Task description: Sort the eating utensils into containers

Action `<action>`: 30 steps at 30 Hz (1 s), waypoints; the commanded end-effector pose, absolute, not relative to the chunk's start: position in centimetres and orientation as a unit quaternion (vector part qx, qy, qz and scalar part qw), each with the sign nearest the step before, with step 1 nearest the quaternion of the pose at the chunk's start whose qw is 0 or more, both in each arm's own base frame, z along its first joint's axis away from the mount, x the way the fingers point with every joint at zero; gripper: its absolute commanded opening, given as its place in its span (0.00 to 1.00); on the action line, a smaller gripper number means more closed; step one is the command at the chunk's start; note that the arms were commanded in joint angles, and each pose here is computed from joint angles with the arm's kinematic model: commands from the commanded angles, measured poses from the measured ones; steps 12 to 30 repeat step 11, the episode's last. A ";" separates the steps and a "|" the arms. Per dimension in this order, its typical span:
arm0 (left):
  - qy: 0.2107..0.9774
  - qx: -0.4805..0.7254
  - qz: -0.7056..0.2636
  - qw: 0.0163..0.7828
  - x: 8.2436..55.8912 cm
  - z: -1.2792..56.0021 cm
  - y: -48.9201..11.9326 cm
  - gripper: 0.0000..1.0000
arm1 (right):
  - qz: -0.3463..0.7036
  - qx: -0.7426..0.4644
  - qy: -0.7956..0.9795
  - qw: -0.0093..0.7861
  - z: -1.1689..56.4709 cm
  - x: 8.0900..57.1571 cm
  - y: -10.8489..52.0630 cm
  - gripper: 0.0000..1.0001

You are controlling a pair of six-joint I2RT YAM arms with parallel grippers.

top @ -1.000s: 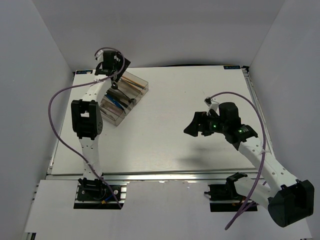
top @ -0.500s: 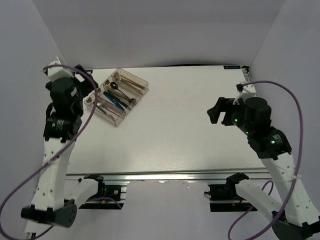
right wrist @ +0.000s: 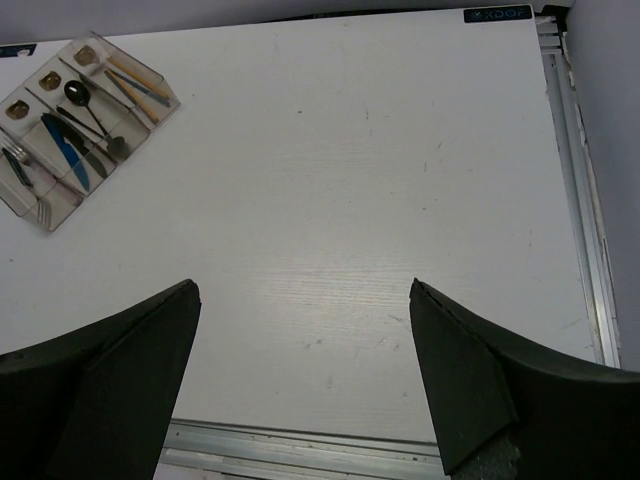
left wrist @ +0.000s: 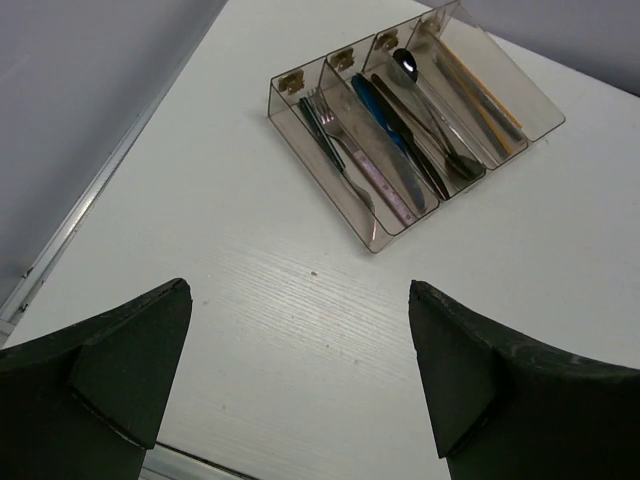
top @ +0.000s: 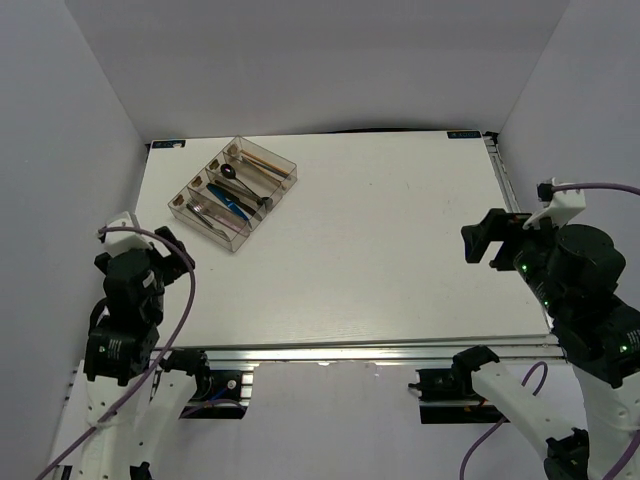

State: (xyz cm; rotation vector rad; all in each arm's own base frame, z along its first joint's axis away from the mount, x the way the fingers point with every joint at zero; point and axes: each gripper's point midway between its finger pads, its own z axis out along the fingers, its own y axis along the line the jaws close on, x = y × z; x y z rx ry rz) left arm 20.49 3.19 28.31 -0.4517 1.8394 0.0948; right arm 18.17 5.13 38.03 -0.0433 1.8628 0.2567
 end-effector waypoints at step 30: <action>0.787 -0.182 0.021 0.589 19.5 29.1 2.6 0.98 | 0.092 -0.009 0.801 0.592 37.3 17.7 4.1 0.90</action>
